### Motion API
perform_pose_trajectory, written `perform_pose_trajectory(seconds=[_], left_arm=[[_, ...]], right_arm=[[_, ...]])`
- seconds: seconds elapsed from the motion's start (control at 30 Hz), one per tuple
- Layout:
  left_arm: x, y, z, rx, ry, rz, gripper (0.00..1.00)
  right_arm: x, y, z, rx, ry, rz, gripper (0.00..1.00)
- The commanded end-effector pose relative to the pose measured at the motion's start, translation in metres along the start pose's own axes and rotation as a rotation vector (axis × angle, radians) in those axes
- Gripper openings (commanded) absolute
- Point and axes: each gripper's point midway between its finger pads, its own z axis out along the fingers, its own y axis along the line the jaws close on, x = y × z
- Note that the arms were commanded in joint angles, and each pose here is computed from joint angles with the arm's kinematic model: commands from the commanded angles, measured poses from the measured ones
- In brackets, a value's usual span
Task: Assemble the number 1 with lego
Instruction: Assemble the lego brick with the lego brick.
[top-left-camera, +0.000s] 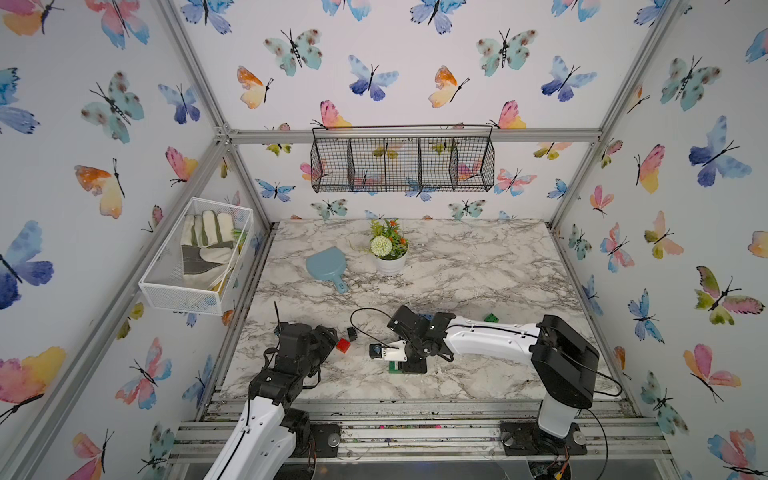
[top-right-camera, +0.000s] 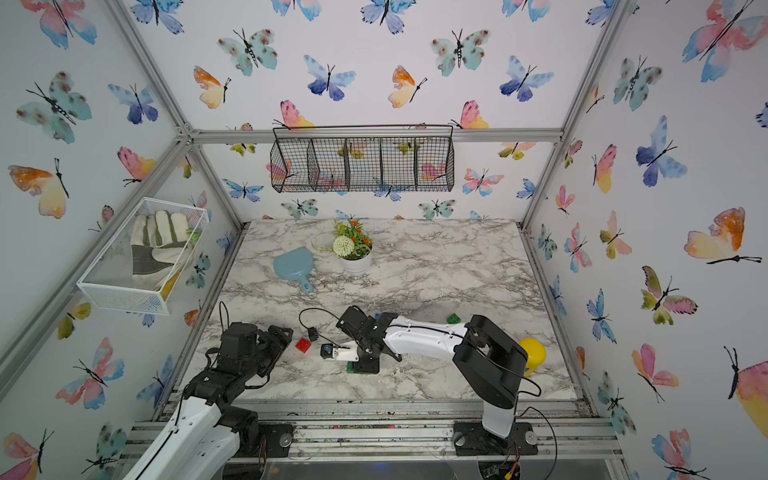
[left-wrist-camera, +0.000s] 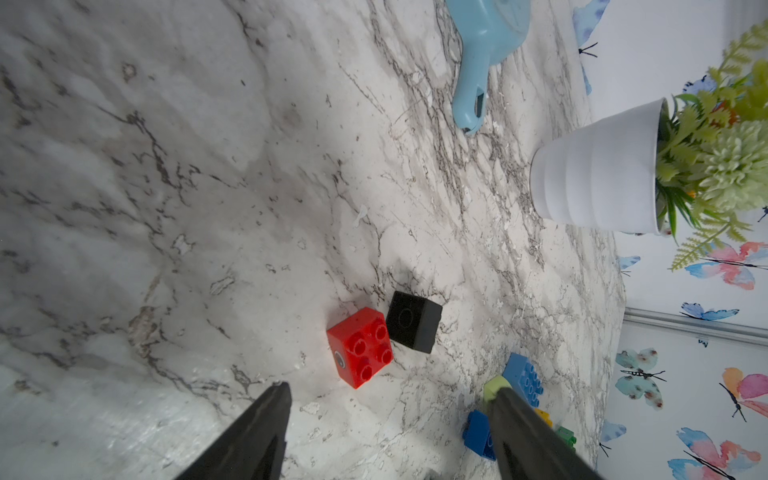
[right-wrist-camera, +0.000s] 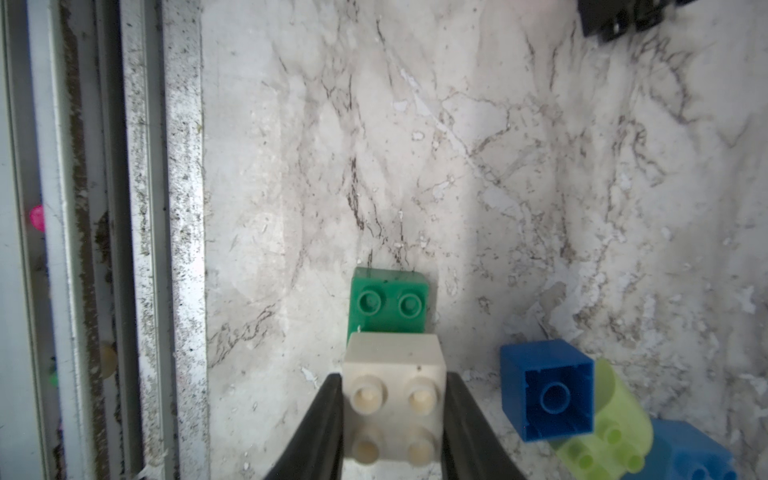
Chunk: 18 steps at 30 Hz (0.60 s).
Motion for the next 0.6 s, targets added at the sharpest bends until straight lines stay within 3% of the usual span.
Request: perform_pose_trajectory(seconds=[0.0, 0.57], left_arm=[[0.000, -0.001, 0.000, 0.006, 0.003, -0.006, 0.80], [0.000, 0.000, -0.001, 0.004, -0.001, -0.007, 0.80]], right_arm=[[0.000, 0.002, 0.004, -0.005, 0.018, -0.001, 0.12], [0.013, 0.000, 0.014, 0.024, 0.091, 0.013, 0.10]])
